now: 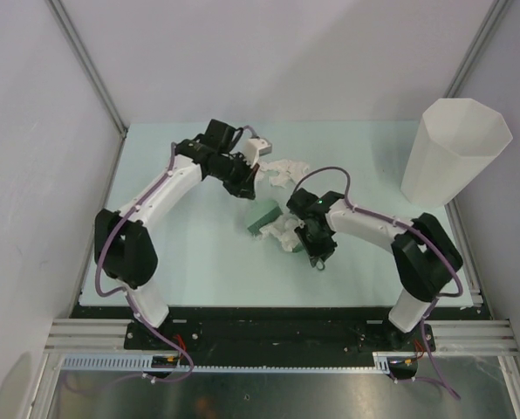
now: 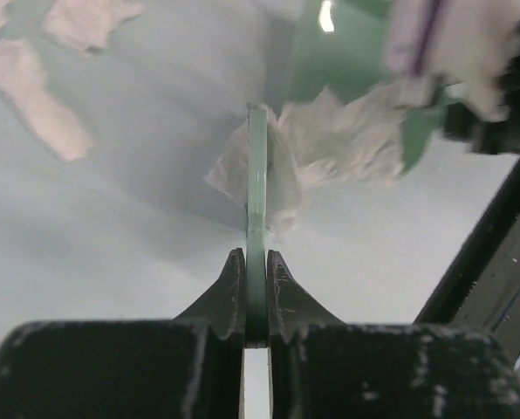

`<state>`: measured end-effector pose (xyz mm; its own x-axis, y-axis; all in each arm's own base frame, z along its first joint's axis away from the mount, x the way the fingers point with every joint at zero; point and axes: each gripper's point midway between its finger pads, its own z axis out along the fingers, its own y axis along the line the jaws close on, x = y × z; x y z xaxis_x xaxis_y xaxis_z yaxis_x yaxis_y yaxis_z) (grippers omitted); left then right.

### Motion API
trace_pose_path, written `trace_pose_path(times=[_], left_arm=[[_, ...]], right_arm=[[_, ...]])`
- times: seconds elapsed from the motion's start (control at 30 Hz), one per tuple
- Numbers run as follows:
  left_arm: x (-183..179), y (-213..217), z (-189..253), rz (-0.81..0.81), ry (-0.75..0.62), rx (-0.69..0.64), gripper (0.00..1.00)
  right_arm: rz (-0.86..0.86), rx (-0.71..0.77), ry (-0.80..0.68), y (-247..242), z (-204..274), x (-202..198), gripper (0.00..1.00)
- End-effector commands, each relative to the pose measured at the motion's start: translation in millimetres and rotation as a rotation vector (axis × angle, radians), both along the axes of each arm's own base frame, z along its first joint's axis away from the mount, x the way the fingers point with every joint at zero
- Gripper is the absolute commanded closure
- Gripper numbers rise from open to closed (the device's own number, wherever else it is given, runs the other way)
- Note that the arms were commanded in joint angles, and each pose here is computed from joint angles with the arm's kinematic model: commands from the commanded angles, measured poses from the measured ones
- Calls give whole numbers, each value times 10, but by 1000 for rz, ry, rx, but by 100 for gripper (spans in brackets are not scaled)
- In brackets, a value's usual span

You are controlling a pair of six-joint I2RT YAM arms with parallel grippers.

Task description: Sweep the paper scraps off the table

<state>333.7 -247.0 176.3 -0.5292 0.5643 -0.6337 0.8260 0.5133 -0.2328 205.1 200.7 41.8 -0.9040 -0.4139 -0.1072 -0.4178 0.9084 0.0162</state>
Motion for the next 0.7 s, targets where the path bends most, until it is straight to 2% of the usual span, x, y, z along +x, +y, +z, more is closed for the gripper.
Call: trace_pose_path(times=[0.0,0.17,0.27,0.37,0.4,0.57,0.67], left_arm=[[236,307,418,127,-102,-19,100],[215,376,691,126,-156,-69,100],[233,465,746,144,-195,-44,100],[266,614,736,189,-224,4,100],[257,642,763,193,-238,9,100],[170,703,820,196,-258,10,100],[133,732,810,201,-262,17,100]], right_arm=[[-16,32,-125,-120,463,112,100],[-7,72,-142,-129,581,113,100],[-35,73,-143,-201,714,129,100],[-101,74,-200,-372,1023,336,100],[-143,65,-274,-501,1247,551,100],[-268,41,-448,-995,2038,1106,100],[-360,-28,-530,-1415,2416,1420,100]])
